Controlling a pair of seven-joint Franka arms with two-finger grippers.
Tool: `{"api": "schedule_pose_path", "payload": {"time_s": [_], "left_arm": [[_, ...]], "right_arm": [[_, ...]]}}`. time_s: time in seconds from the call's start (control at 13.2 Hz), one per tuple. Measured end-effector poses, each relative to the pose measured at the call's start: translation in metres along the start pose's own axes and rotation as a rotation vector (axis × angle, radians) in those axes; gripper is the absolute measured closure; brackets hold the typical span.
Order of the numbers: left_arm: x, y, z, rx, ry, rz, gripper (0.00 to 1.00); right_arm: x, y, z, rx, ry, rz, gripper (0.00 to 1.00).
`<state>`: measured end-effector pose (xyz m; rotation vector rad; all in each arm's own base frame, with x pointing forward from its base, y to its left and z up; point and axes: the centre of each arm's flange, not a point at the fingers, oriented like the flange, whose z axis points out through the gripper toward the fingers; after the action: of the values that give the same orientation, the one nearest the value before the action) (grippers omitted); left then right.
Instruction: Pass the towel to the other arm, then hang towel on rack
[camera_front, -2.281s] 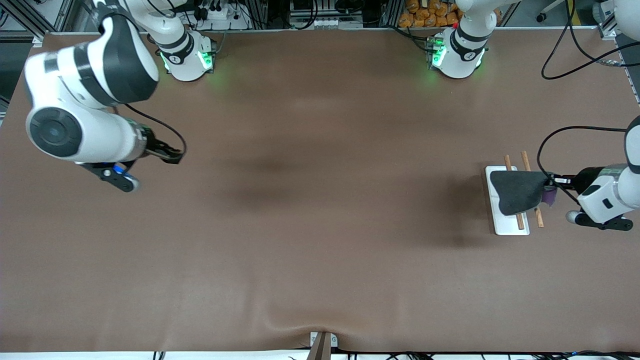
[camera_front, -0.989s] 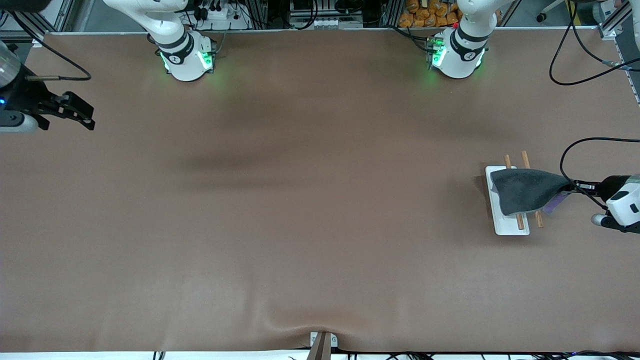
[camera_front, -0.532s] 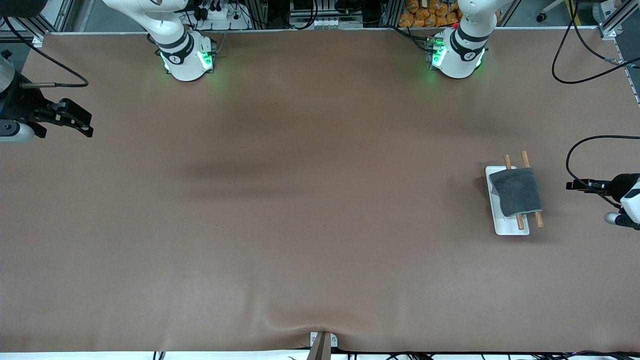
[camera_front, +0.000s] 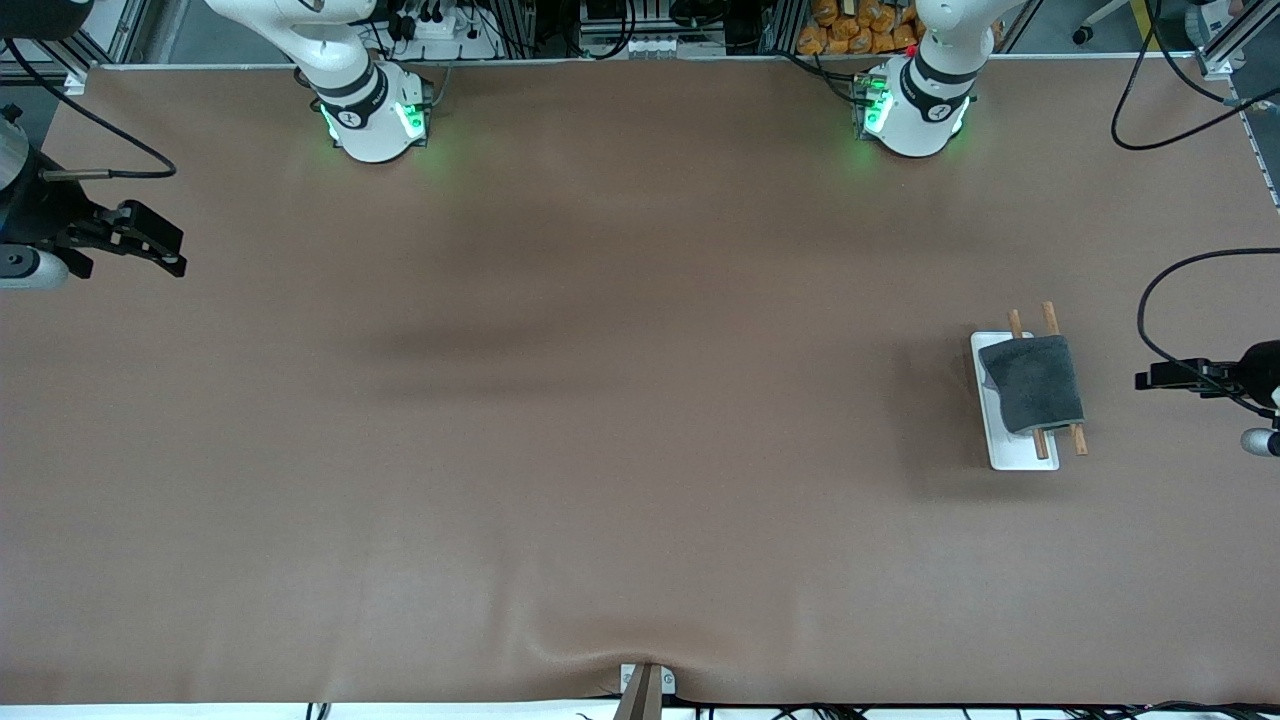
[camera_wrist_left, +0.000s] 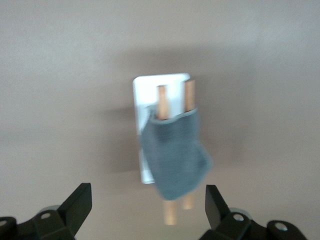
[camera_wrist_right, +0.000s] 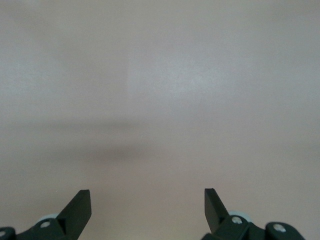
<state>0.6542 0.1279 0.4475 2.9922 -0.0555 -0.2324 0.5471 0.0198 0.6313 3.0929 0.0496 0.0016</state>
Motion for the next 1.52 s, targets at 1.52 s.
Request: {"api": "schedule_pose_path", "payload": {"time_s": [1.52], "left_arm": [[-0.088,0.238,-0.152,0.188,0.238,-0.036,0.00]], "right_arm": [[-0.002,-0.005,0.000,-0.014,-0.012,-0.012,0.00]]}}
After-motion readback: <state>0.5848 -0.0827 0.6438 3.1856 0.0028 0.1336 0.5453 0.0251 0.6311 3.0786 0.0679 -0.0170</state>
